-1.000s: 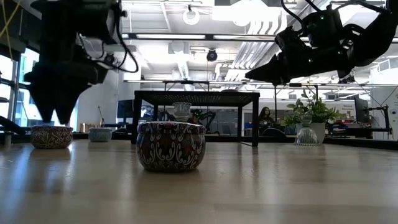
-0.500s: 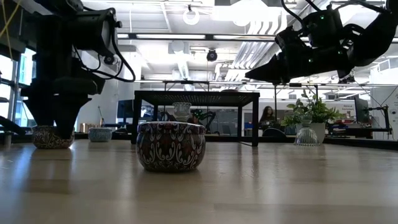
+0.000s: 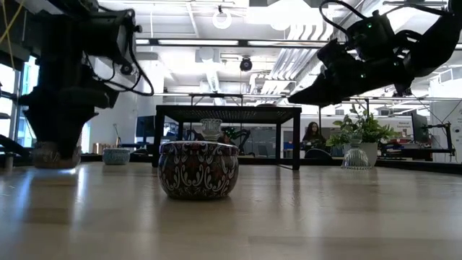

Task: Pick & Place candle stick holders
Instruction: Align the red scented candle with the other scented candle on the shelf

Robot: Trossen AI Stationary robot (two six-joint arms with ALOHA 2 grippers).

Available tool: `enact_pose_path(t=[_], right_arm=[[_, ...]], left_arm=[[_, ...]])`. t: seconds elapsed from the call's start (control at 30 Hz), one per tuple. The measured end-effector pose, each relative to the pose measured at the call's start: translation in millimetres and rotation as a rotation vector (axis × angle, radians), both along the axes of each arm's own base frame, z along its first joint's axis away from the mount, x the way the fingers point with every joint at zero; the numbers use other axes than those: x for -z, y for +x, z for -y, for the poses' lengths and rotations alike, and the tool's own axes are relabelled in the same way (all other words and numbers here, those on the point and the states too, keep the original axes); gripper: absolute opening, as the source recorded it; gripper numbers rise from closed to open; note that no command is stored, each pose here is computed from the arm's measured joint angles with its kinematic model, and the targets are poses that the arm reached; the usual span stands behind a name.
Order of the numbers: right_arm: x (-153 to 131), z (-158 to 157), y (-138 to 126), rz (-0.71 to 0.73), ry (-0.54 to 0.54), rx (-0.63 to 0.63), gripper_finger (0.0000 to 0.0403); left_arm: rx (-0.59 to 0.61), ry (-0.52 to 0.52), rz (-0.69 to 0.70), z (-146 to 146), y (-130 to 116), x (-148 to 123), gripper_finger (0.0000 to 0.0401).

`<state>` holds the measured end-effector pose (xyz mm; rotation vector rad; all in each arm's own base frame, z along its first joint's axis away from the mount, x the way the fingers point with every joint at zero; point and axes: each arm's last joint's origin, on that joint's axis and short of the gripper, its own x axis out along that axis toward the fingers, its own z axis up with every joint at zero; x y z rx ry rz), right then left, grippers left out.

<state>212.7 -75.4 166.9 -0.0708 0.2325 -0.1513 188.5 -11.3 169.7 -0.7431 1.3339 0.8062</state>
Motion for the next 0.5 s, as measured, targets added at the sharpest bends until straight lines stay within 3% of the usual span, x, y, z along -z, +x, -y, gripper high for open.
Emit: enact_pose_path(t=[0.2, 0.4, 0.5], right_arm=[[2.0, -0.2, -0.5, -0.020, 0.008, 0.000, 0.0003], [1.9, -0.2, -0.4, -0.019, 0.008, 0.000, 0.0002], [1.7, -0.1, -0.4, -0.017, 0.006, 0.000, 0.0002]], left_arm=[[0.080, 0.008, 0.003, 0.8, 12.7, -44.6, 0.0283], [0.196, 0.044, 0.191, -8.4, 35.5, -118.3, 0.0283], [0.187, 0.131, 0.290, -30.3, 43.5, -152.8, 0.0284]])
